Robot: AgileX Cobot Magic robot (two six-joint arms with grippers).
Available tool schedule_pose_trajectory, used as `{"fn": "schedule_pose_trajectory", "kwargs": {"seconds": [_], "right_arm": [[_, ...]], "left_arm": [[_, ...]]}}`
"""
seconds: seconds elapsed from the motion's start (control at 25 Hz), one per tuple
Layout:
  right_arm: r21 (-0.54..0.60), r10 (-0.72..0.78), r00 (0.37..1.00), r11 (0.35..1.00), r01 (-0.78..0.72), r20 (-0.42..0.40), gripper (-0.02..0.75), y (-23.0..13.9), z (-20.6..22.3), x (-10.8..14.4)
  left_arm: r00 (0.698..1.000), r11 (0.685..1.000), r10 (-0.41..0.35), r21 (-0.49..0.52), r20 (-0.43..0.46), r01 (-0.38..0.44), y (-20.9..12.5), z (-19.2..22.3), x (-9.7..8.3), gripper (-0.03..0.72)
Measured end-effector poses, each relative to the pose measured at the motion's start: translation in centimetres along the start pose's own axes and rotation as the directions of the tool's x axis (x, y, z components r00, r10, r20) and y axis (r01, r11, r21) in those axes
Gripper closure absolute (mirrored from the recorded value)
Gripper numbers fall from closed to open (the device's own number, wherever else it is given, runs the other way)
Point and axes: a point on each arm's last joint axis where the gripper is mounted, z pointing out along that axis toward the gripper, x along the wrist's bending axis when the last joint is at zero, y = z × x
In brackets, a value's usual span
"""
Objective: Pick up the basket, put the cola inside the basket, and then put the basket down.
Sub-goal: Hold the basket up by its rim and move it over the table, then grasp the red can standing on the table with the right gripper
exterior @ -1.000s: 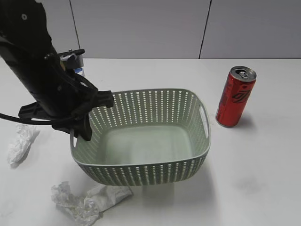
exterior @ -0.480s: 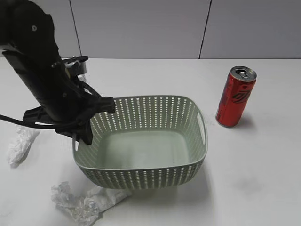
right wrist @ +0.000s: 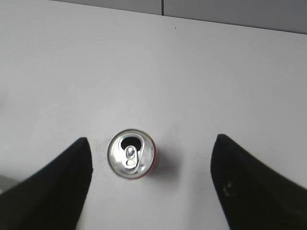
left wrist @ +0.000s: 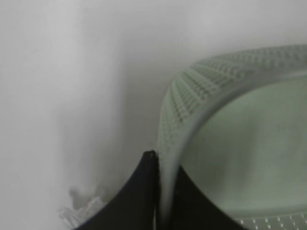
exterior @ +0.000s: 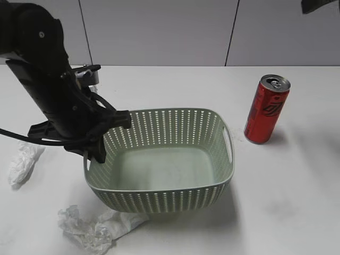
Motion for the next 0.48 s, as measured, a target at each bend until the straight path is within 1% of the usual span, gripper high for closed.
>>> {"fn": "schedule_pose_trajectory", "kwargs": {"seconds": [0.16,0.28,0.4,0.48], "right_arm": [[0.1,0.012,1.0,0.995,-0.012,-0.001,0.155,0.7,6.1,-0.8],[0.23,0.026,1.0,0.973,-0.024,-0.003,0.155,-0.7,10.8,-1.4],[0.321,0.037,0.999,0.947,-0.034,-0.003,0.155,-2.2,14.1,-1.7],[0.326,0.055,0.998,0.944,-0.049,-0.007,0.155,-2.3,15.0,-1.8]], "left_arm": [[1.0,1.0,-0.001,0.001,0.001,0.001,0.0,0.0,0.0,0.692],[1.0,1.0,-0.001,0.0,0.002,0.001,0.0,0.0,0.0,0.692],[1.0,1.0,-0.001,0.0,0.002,0.001,0.0,0.0,0.0,0.692],[1.0,1.0,-0.001,0.0,0.002,0.001,0.0,0.0,0.0,0.692]]}}
